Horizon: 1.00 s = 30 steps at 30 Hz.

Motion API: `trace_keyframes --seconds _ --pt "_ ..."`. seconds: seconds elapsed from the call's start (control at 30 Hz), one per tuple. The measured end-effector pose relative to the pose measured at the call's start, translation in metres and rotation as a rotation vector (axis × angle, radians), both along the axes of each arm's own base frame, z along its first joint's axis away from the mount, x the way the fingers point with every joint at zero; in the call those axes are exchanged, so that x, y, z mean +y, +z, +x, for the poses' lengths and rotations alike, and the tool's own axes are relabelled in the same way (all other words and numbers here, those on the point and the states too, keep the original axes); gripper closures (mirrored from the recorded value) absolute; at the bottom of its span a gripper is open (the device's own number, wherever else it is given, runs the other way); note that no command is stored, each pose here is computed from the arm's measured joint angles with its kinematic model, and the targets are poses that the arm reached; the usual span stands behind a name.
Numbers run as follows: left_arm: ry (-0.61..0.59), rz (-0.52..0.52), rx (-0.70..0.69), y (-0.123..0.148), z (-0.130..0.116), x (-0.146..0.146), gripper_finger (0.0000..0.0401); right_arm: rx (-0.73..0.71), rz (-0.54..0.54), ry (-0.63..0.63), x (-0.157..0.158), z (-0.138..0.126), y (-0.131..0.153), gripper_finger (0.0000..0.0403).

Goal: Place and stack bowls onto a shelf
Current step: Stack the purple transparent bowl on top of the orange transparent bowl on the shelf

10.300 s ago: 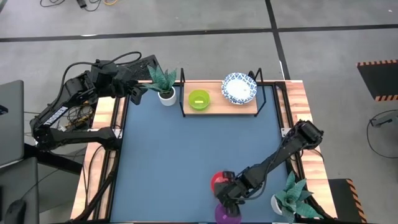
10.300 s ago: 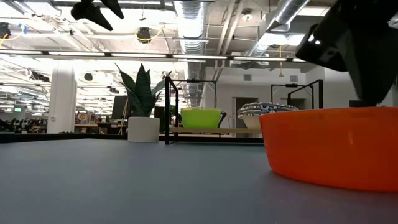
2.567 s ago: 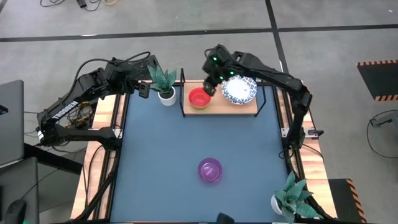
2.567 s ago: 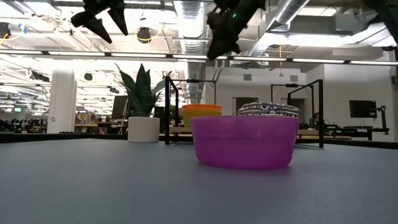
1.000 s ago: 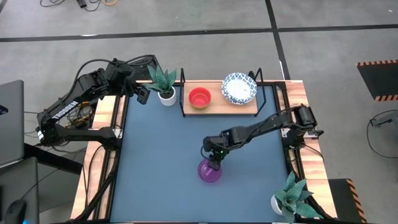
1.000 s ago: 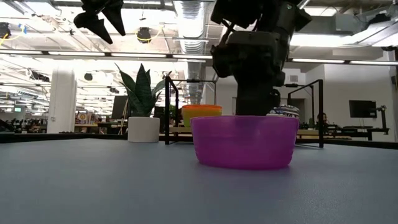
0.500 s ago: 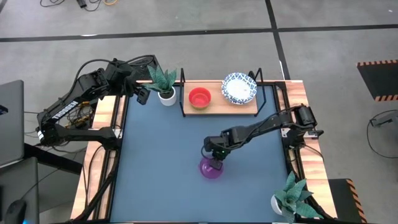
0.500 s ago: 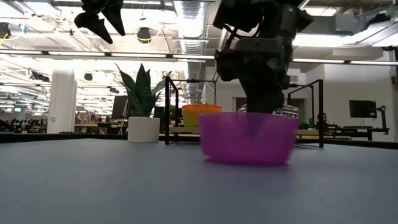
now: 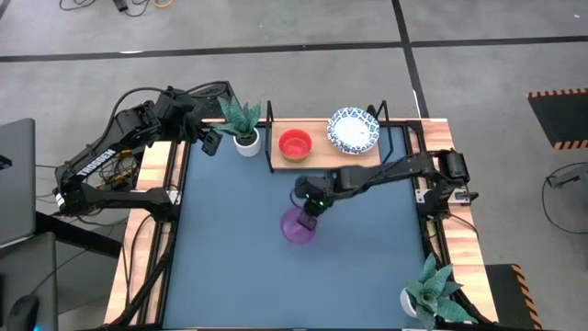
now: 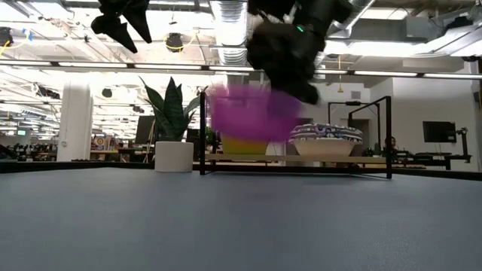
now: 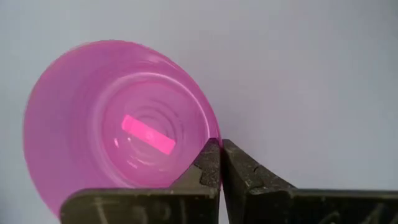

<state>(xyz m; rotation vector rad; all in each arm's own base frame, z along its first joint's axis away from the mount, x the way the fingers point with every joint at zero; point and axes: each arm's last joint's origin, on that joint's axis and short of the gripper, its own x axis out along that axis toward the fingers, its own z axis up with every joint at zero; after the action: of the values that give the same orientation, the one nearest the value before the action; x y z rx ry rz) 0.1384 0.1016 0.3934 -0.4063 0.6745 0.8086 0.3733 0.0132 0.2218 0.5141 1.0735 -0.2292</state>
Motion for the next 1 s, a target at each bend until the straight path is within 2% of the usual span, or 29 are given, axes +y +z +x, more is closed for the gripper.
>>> trace_keyframes --seconds 0.17,0.33,0.5,0.63,0.8,1.0 --pt "-0.005 -0.006 -0.004 0.000 0.000 0.000 0.0101 -0.097 -0.052 0.011 -0.027 0.011 0.047 0.0381" --pt "-0.001 -0.009 -0.007 0.000 0.000 0.000 0.0101 -0.223 -0.141 -0.031 -0.062 0.017 0.096 0.0381" --pt "0.012 -0.023 -0.009 -0.001 0.000 0.000 0.0101 -0.269 -0.244 -0.161 -0.107 0.008 0.126 0.0381" --pt "0.016 -0.032 -0.003 -0.001 -0.001 -0.001 0.0101 -0.264 -0.309 -0.288 -0.146 -0.004 0.135 0.0381" --pt "0.030 -0.042 -0.012 -0.002 -0.001 -0.001 0.0101 -0.233 -0.329 -0.397 -0.187 -0.017 0.130 0.0381" --pt "0.039 -0.047 -0.018 -0.001 -0.001 -0.001 0.0101 -0.167 -0.272 -0.379 -0.214 -0.016 0.105 0.0381"
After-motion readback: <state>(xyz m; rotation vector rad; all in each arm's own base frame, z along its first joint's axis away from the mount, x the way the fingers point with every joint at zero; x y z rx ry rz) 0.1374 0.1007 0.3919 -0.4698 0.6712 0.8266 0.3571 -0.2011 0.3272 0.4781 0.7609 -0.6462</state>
